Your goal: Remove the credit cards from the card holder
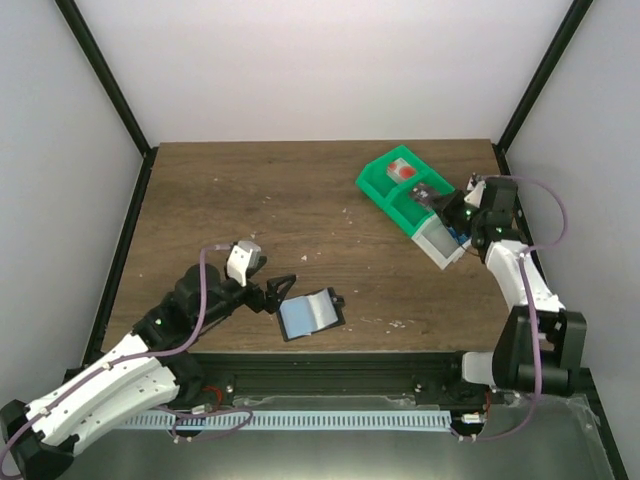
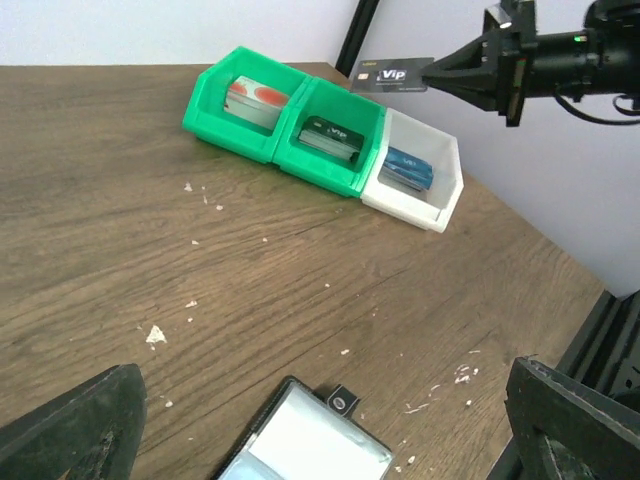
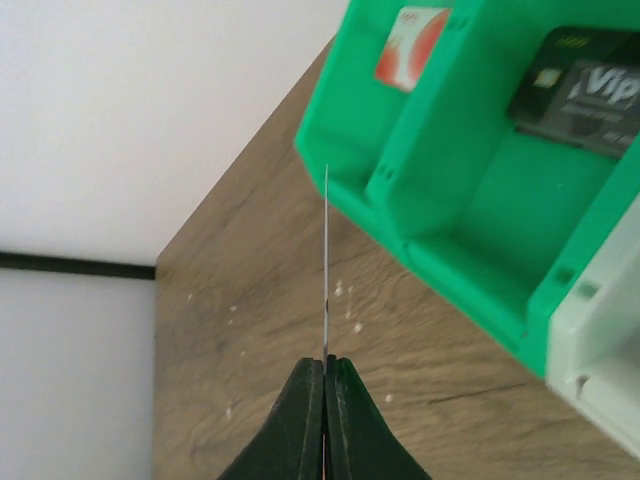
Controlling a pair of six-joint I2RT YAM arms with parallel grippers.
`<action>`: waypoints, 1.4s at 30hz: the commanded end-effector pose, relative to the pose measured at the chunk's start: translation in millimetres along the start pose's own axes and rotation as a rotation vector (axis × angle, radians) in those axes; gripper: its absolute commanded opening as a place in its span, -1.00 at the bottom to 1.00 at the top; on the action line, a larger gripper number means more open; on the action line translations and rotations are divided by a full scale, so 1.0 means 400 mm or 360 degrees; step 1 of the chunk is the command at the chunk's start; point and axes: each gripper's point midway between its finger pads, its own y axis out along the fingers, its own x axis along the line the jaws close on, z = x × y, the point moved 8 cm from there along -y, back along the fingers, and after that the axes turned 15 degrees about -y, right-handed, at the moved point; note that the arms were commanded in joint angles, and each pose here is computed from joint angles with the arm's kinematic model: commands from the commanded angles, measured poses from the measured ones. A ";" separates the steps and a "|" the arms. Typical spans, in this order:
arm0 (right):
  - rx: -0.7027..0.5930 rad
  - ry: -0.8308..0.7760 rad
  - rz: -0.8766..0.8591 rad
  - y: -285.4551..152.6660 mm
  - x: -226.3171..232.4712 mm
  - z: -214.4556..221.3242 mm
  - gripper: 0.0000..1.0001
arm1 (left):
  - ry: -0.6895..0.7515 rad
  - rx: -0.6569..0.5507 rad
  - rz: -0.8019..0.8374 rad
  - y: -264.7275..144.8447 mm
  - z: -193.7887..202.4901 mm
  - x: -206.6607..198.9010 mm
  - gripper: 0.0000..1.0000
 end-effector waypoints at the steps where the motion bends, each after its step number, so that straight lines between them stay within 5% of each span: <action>1: 0.0045 0.0040 0.0167 0.023 -0.060 -0.045 -0.99 | 0.0112 -0.0025 -0.0013 -0.018 0.003 0.007 1.00; 21: 0.0149 0.0231 0.0246 0.191 -0.217 -0.132 -0.99 | 0.0151 -0.0036 0.0017 -0.030 0.005 0.005 1.00; 42: 0.0167 0.0300 0.0294 0.241 -0.318 -0.158 -0.97 | 0.0165 -0.0022 0.0010 -0.024 0.010 0.008 1.00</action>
